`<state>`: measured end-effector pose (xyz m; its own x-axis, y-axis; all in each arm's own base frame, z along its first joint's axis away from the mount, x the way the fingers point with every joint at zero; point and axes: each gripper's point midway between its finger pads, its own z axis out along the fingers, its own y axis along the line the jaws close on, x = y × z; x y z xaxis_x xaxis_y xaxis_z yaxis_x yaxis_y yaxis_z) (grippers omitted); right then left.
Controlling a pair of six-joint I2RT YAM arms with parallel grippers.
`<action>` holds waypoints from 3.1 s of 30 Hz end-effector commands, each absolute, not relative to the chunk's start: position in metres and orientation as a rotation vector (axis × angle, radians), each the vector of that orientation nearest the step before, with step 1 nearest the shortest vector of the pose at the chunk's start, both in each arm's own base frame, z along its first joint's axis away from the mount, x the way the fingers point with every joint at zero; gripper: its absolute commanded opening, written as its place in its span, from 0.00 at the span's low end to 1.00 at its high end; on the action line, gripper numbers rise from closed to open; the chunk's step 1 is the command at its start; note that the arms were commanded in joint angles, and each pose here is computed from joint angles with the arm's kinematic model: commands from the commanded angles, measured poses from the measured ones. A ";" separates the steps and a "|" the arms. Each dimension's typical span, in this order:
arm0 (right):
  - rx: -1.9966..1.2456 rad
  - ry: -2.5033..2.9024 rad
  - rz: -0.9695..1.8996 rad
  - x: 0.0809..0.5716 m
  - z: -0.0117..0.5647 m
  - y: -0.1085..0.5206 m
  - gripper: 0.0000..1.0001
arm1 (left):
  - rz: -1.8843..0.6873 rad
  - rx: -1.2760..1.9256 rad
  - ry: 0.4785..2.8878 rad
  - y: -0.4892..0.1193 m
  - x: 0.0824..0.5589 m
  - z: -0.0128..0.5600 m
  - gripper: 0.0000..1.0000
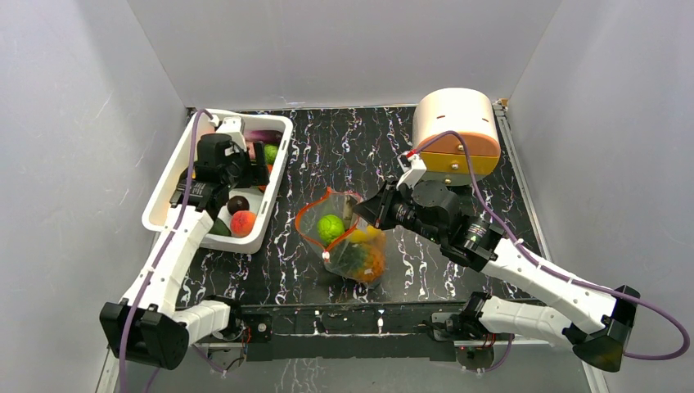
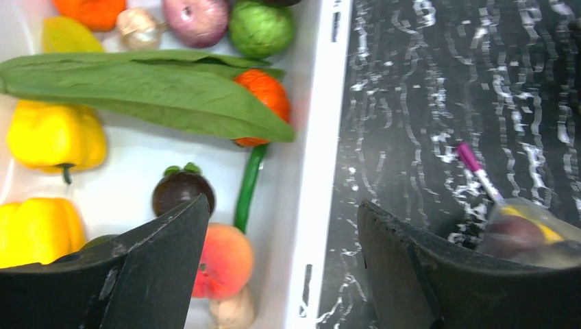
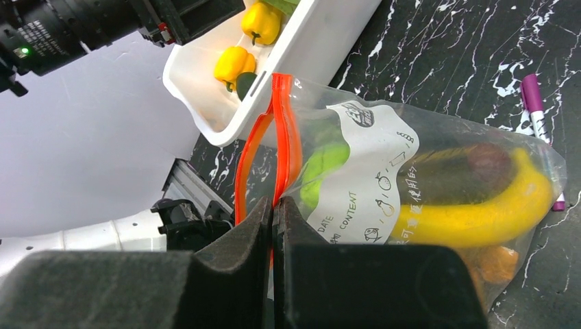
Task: Place the food in the zip-top bag and seal the zipper
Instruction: Pick up the fake fruit from the bin.
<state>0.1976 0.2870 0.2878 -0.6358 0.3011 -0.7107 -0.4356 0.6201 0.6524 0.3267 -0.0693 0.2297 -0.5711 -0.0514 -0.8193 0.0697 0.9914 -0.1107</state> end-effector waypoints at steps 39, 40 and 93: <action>-0.066 1.812 1.097 0.200 0.344 0.267 0.00 | -0.063 -0.299 2.532 0.019 0.330 0.065 0.76; -0.063 1.812 1.097 0.200 0.343 0.267 0.00 | -0.054 -0.303 2.540 0.021 0.329 0.063 0.76; -0.102 1.887 1.215 0.190 0.329 0.292 0.00 | -0.267 -0.094 2.262 -0.013 0.327 0.174 0.36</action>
<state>0.1879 0.2828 0.2811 -0.6689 0.2737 -0.6911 -0.4244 0.6227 0.6574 0.3274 0.0028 0.1336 -0.7120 -0.1692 -0.6815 -0.0763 0.9834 -0.1644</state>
